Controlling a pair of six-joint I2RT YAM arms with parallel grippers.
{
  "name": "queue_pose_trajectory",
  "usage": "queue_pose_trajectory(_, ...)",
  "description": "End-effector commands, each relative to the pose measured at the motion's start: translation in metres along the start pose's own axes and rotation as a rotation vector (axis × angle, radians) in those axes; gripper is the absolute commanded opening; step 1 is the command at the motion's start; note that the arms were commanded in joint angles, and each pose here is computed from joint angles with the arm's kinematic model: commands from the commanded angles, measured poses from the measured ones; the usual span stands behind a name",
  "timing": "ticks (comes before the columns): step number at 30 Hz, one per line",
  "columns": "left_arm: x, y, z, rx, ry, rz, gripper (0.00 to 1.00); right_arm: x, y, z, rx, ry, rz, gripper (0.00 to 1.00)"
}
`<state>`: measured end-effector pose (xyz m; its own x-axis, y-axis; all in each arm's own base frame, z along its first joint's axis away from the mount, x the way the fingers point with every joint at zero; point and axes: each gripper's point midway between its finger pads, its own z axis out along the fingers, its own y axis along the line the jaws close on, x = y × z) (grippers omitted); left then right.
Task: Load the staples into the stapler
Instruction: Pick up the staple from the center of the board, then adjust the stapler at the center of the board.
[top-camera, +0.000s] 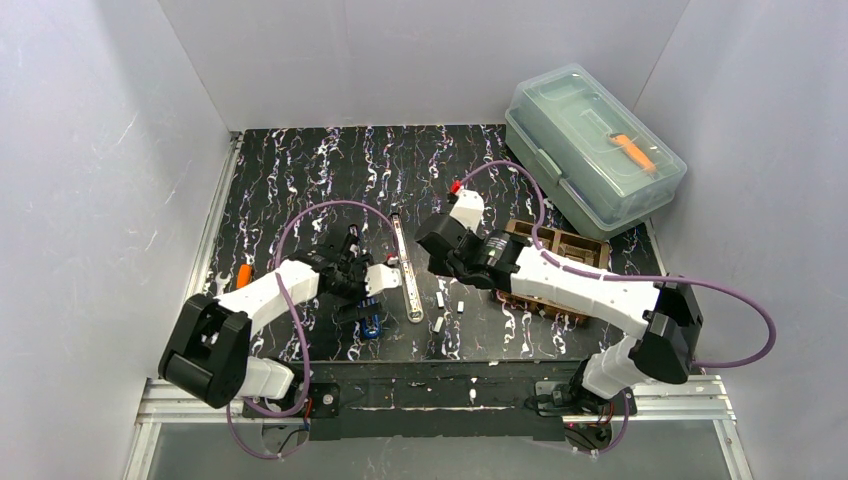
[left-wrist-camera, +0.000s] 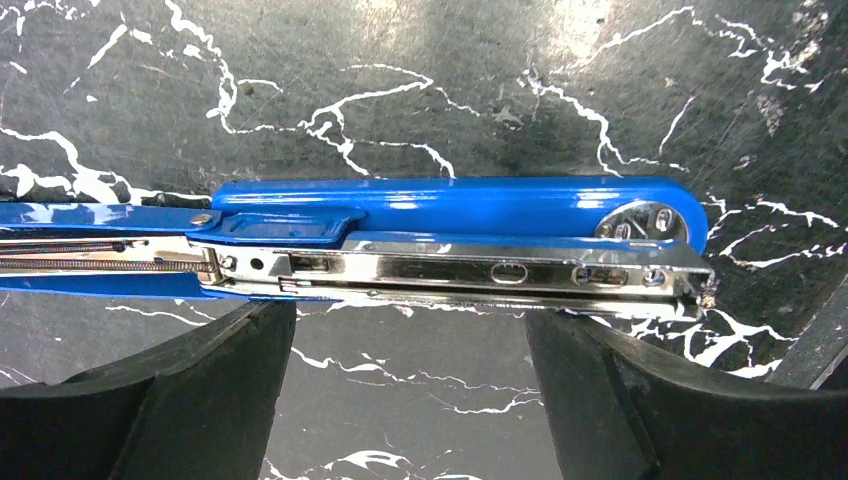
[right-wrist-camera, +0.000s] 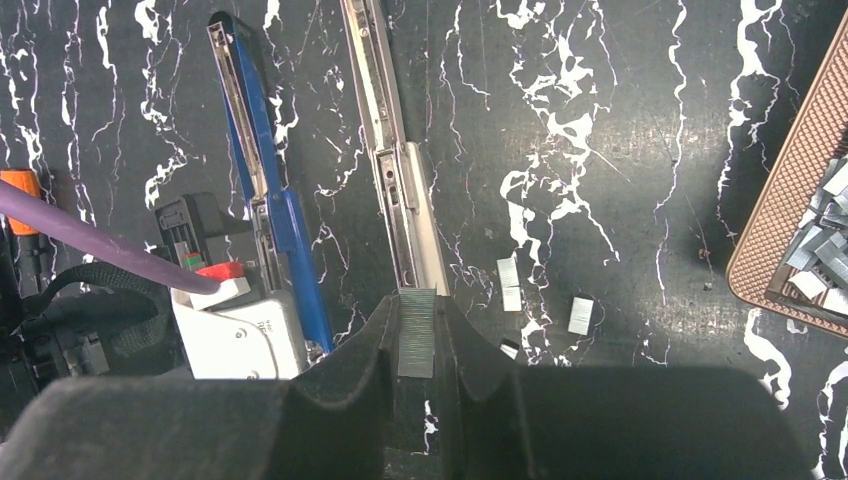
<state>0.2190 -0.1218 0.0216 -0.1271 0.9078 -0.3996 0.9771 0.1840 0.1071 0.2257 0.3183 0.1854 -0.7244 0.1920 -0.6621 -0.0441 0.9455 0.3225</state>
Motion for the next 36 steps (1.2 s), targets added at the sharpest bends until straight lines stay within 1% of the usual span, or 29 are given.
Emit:
queue_pose_trajectory(1,-0.004,-0.005,0.008,0.016,0.011,0.016,0.82,-0.011,0.000,-0.008,-0.025,-0.035,0.050,0.08)
queue_pose_trajectory(12,-0.017,-0.003,0.015,0.014,0.003,0.098,0.81,-0.009,-0.007,-0.008,-0.021,-0.031,0.061,0.08)
queue_pose_trajectory(18,-0.015,0.007,0.007,-0.026,0.032,0.109,0.81,-0.007,-0.009,-0.009,-0.022,-0.027,0.066,0.08)
queue_pose_trajectory(21,-0.008,0.008,-0.003,-0.030,0.034,0.078,0.82,-0.009,-0.008,-0.011,-0.029,-0.033,0.070,0.08)
queue_pose_trajectory(23,-0.001,0.012,-0.010,-0.031,0.042,0.033,0.82,-0.009,-0.008,-0.011,-0.033,-0.034,0.070,0.08)
queue_pose_trajectory(25,0.007,0.019,-0.014,-0.043,0.047,-0.011,0.82,-0.010,-0.007,-0.012,-0.037,-0.036,0.072,0.08)
queue_pose_trajectory(28,0.012,0.034,-0.016,-0.075,0.041,-0.038,0.81,-0.010,-0.007,-0.012,-0.045,-0.037,0.076,0.08)
queue_pose_trajectory(36,-0.012,0.070,-0.003,-0.103,-0.009,-0.073,0.81,-0.010,-0.009,-0.017,-0.056,-0.037,0.091,0.07)
